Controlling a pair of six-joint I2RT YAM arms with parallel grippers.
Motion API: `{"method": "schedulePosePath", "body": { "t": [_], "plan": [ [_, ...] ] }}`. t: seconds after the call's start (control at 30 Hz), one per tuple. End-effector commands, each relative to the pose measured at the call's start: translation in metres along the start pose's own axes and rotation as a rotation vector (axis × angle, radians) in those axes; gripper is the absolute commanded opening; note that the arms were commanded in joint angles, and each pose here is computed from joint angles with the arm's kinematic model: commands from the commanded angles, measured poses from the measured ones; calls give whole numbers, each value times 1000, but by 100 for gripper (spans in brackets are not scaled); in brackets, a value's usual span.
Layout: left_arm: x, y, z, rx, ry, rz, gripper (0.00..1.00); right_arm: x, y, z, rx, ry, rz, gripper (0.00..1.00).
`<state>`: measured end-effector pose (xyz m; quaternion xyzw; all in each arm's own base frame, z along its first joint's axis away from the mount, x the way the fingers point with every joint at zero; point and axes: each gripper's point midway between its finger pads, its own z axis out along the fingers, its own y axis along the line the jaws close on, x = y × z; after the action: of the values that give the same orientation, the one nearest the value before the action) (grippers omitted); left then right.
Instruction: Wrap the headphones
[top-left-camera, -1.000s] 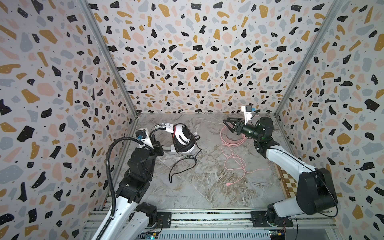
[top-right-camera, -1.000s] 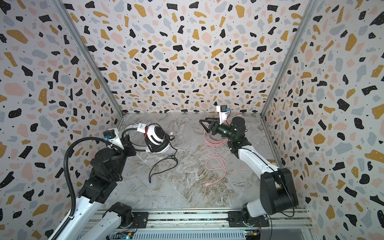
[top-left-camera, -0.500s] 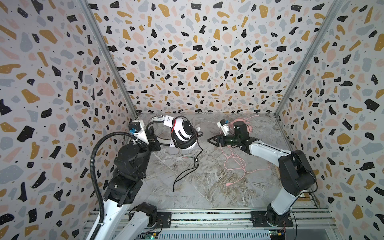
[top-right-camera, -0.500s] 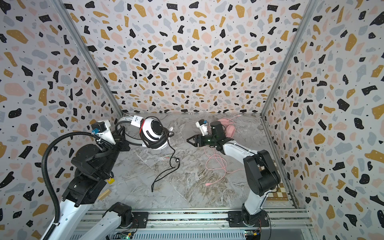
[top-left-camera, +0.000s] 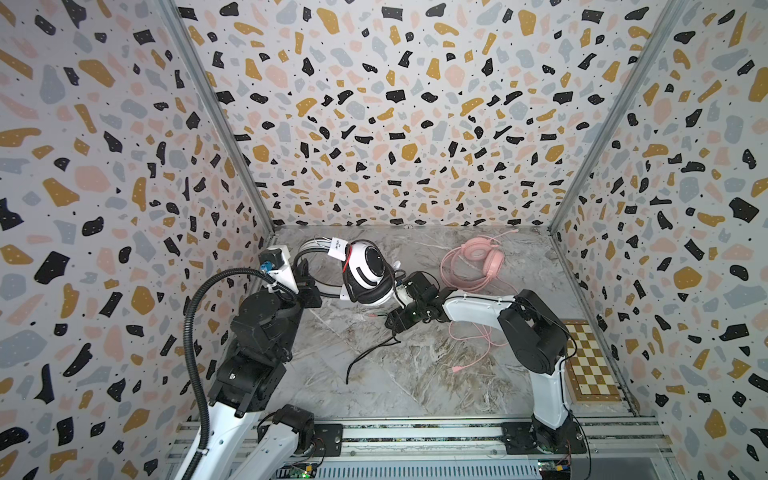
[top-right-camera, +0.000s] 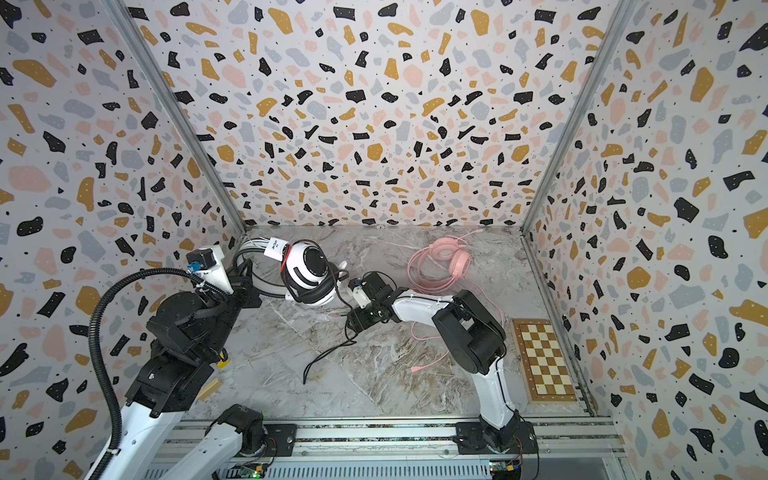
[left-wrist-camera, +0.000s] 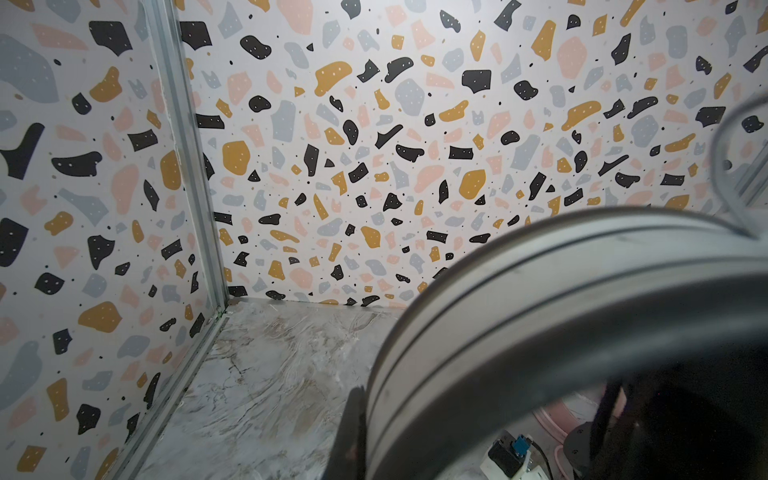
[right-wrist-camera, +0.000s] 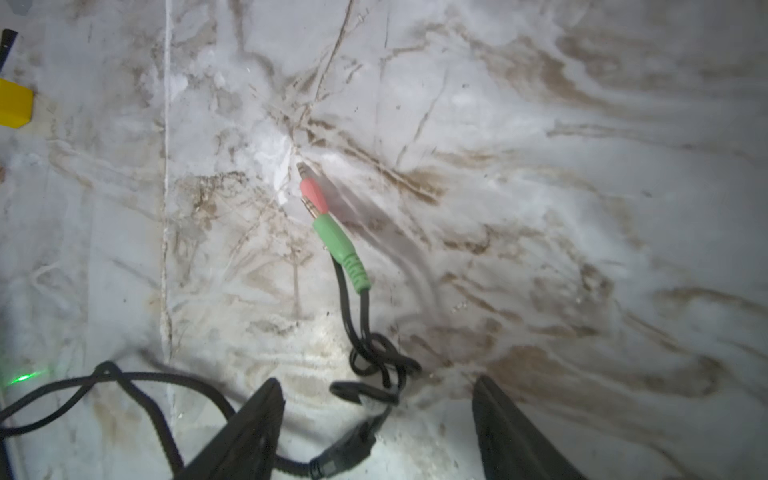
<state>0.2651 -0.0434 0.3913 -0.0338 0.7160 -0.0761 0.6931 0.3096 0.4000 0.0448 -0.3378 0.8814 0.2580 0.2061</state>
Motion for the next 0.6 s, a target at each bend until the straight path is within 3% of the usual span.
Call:
{"method": "schedulePosePath", "body": {
  "t": [0.0, 0.13, 0.37, 0.43, 0.57],
  "plan": [
    [-35, -1, -9, 10, -135, -82, 0, 2, -13, 3, 156, 21, -51, 71],
    [-31, -1, -8, 12, -126, -84, 0, 12, -23, 12, 218, 48, -69, 56],
    [-25, -4, -9, 37, -115, -106, 0, 5, -30, 8, 240, -11, -62, 5],
    [-23, -11, -8, 76, -105, -106, 0, -13, -41, -7, 236, -66, -41, 0],
    [-12, -37, -4, 218, -43, -83, 0, -87, -90, -66, 251, -252, 19, 0]
  ]
}}
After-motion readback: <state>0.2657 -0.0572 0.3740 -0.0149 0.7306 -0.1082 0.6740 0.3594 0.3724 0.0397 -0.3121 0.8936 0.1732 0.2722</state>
